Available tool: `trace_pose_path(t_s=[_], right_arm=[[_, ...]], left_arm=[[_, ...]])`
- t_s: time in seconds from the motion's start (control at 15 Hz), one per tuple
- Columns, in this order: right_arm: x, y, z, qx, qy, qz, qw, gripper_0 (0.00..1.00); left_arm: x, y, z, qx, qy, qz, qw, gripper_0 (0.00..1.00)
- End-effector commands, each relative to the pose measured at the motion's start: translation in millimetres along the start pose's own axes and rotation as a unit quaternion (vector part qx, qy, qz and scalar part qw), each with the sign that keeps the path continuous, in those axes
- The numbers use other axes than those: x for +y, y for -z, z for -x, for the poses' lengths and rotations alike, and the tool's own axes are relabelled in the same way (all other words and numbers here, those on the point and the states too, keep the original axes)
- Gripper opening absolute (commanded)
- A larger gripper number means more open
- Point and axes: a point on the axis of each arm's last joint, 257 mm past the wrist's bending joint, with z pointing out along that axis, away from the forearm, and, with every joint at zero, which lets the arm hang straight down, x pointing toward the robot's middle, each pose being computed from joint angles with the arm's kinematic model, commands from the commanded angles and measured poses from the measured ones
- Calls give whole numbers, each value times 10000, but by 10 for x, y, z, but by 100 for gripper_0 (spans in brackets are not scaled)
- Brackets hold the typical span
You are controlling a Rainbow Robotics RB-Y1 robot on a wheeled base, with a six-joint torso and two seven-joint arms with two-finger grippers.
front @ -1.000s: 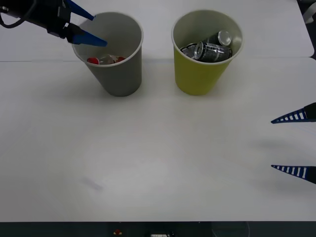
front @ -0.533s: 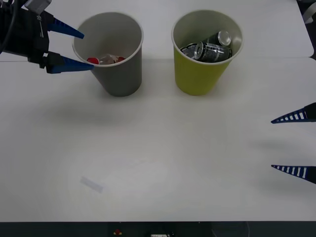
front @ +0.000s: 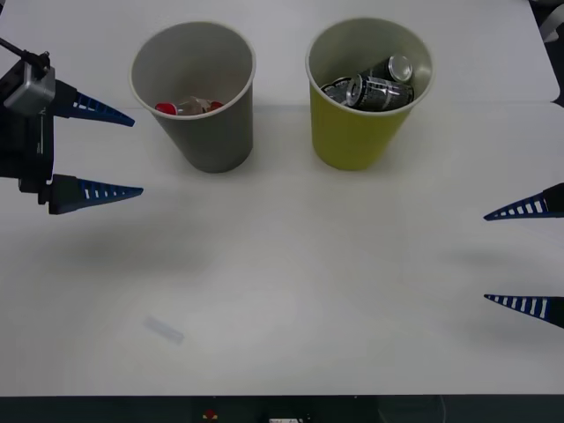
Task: Put the can into the green bin and the plastic bottle into the gray bin
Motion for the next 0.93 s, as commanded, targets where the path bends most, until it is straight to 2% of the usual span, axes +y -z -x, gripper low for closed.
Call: trace_pose_path(t_s=[0.07,0.33,0.6,0.93], right_arm=[[0,0,0,0,0,0,10000,100],[0,0,0,0,0,0,10000,100],[0,0,0,0,0,0,10000,100],[0,0,0,0,0,0,10000,100]], left_arm=[[-205,51,-132,24,-220,-144,9997,100],[-451,103,-325,88,-541,-237,9982,100],[-662,123,-478,159,-488,-305,9982,100],[-805,-22,-533,51,-634,-160,9978,100]])
